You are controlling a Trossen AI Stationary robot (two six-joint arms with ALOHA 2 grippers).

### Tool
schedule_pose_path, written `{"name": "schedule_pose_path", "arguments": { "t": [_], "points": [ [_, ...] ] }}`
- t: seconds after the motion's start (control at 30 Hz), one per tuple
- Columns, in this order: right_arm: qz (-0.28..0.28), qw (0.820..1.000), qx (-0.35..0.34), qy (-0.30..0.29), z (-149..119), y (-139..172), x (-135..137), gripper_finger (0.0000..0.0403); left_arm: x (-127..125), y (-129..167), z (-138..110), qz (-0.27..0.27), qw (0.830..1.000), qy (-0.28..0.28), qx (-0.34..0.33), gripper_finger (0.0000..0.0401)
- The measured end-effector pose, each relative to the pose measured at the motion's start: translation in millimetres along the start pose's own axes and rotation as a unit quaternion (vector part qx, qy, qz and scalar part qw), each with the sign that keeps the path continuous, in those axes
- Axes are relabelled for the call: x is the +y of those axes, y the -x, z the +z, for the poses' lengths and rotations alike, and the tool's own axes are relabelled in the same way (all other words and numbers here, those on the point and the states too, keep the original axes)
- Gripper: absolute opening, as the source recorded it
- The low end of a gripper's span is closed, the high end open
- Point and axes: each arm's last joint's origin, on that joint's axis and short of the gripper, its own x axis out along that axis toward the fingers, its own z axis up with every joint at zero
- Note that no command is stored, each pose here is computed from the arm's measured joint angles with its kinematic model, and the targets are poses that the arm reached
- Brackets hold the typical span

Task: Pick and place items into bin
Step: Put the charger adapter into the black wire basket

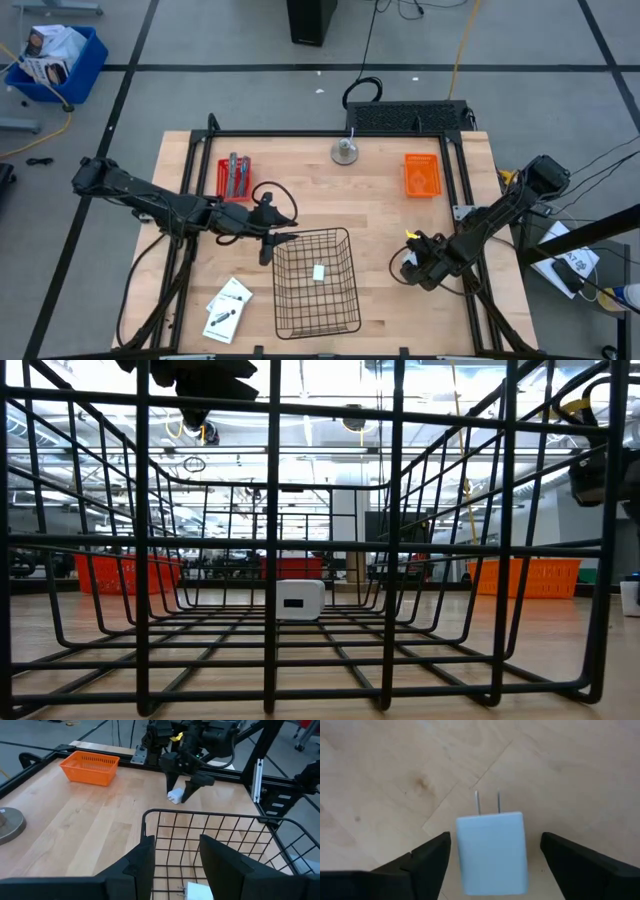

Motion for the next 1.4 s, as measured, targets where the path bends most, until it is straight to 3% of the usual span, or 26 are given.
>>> {"name": "schedule_pose_path", "arguments": {
  "t": [0.4,0.6,0.77,0.93,1.13,1.4],
  "points": [
    [0.005,1.000,0.007,-0.013,-0.4,-0.6,0.5,0.0178,-0.1,0.0,0.0,-0.002,1.000,0.001,0.000,0.0159],
    [0.024,0.999,0.004,-0.030,-0.3,-0.8,4.4,0.0177,-0.2,0.0,0.0,-0.002,1.000,0.001,0.000,0.0159],
    [0.055,0.997,-0.019,-0.053,2.6,1.8,8.4,0.0210,-0.2,0.0,0.1,-0.002,1.000,0.000,0.000,0.0159],
    [0.118,0.988,-0.088,-0.044,10.6,11.8,15.8,0.0180,-0.1,0.0,0.1,-0.002,1.000,0.000,0.001,0.0159],
    [0.219,0.954,-0.204,0.000,28.0,30.7,35.0,0.0176,-0.1,0.0,0.1,-0.002,1.000,-0.004,0.000,0.0159],
    [0.333,0.869,-0.350,0.102,58.7,54.7,66.8,0.0184,-0.2,0.0,0.0,-0.002,1.000,-0.005,0.000,0.0159]
  ]
}}
